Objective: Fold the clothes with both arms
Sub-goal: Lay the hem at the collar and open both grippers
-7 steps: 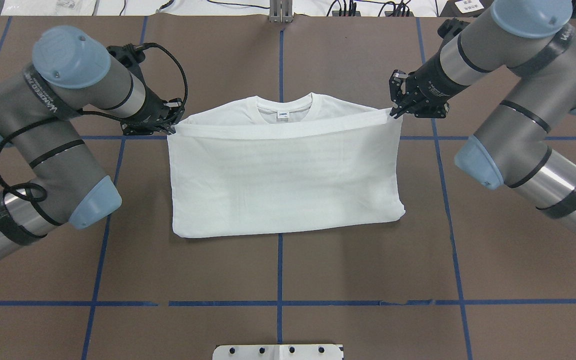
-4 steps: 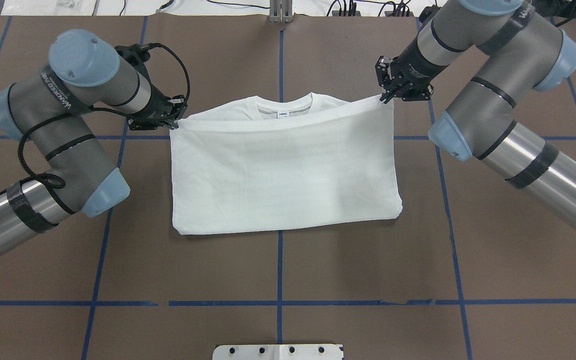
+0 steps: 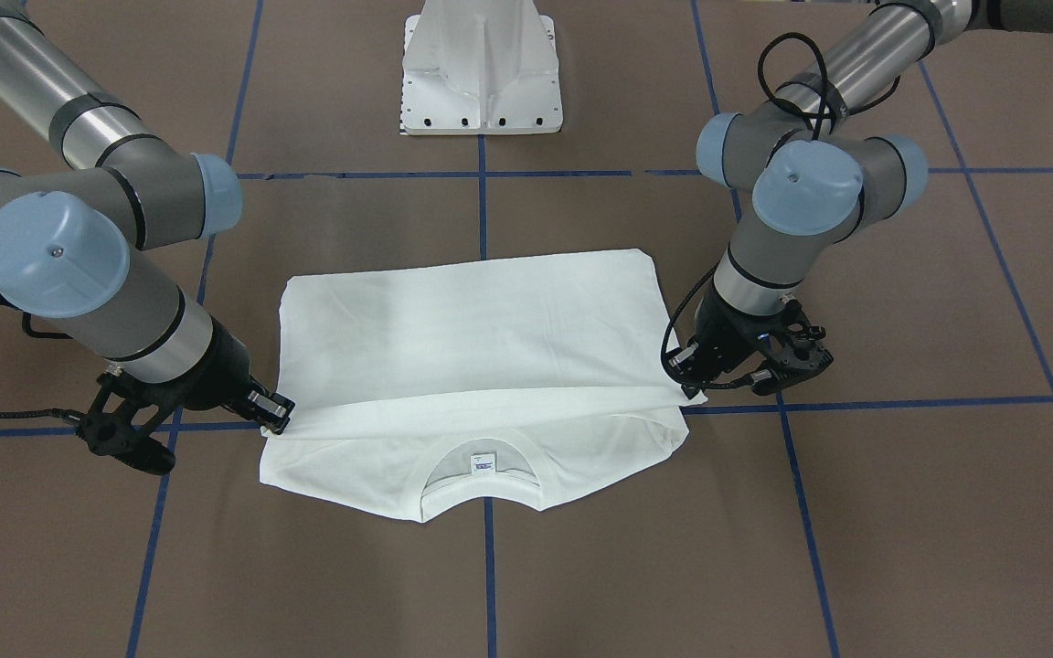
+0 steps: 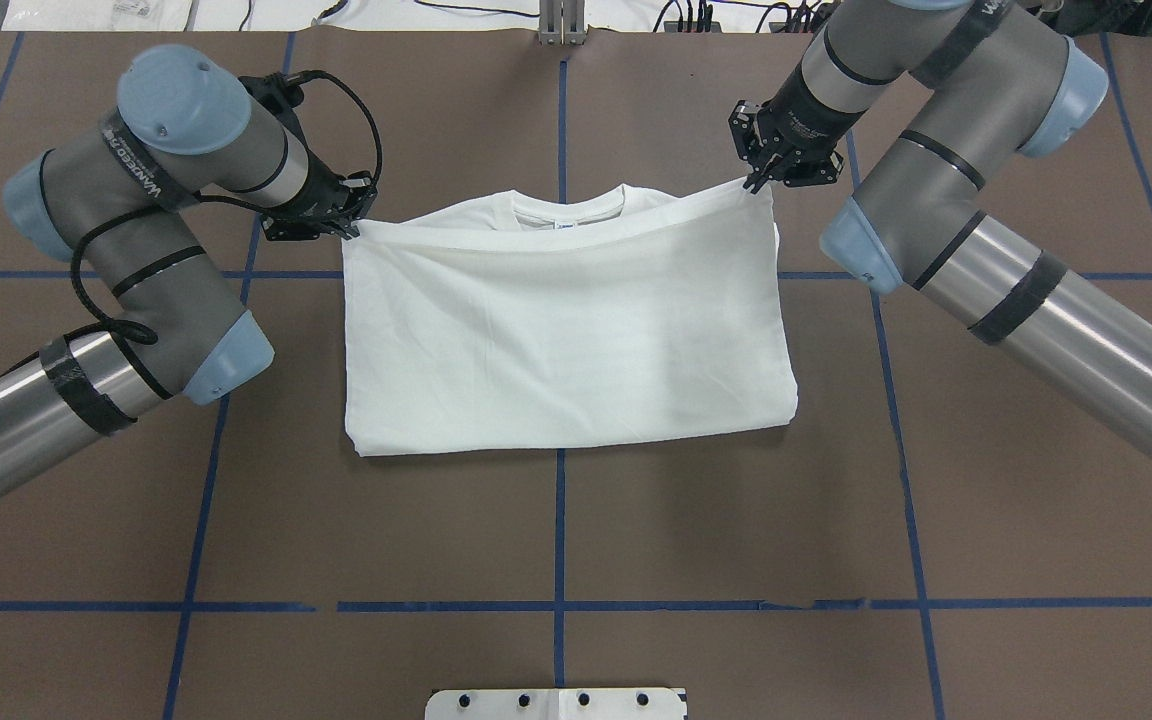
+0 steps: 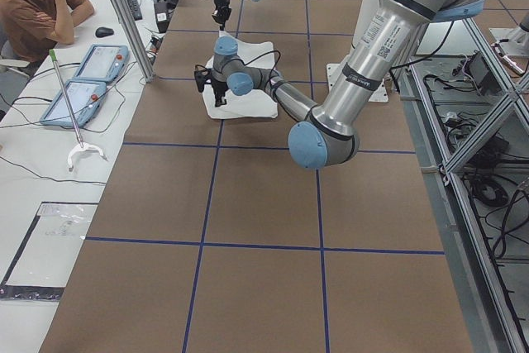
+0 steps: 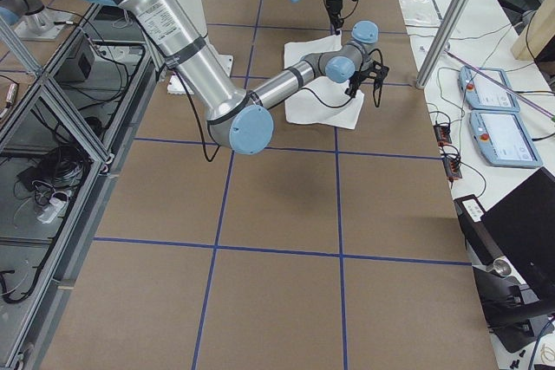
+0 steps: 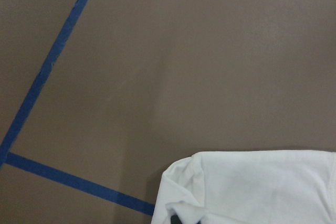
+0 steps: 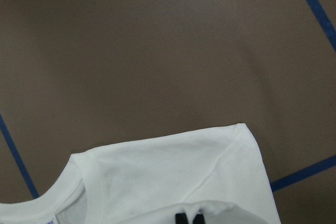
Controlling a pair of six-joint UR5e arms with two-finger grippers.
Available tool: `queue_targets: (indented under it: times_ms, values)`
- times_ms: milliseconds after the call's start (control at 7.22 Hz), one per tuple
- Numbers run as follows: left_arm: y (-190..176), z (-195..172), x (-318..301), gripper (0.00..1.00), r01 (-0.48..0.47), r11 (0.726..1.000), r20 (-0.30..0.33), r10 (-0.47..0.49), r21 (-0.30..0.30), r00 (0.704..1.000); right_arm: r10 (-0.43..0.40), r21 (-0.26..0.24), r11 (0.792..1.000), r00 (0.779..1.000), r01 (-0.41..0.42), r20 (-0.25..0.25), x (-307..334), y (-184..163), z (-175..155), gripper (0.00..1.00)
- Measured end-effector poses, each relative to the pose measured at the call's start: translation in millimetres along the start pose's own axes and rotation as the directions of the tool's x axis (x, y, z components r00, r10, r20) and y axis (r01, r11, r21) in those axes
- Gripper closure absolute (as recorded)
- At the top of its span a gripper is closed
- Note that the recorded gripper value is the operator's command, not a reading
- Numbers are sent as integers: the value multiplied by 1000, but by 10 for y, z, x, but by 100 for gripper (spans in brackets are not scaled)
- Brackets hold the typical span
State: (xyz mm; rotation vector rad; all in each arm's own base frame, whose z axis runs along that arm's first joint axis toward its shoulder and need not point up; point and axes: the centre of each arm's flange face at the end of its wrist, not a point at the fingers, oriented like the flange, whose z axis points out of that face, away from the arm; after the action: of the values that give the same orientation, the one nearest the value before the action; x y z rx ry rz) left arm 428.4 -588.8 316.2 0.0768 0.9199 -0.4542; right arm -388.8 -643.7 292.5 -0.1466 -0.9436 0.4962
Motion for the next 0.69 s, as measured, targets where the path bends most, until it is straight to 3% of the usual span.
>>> queue_targets:
  times_ms: [692]
  values:
    - [-15, 40, 90, 100, 1, 1000, 1, -1, -1, 1000, -4, -9, 1000, 1000, 4, -16, -52, -15, 102, 100]
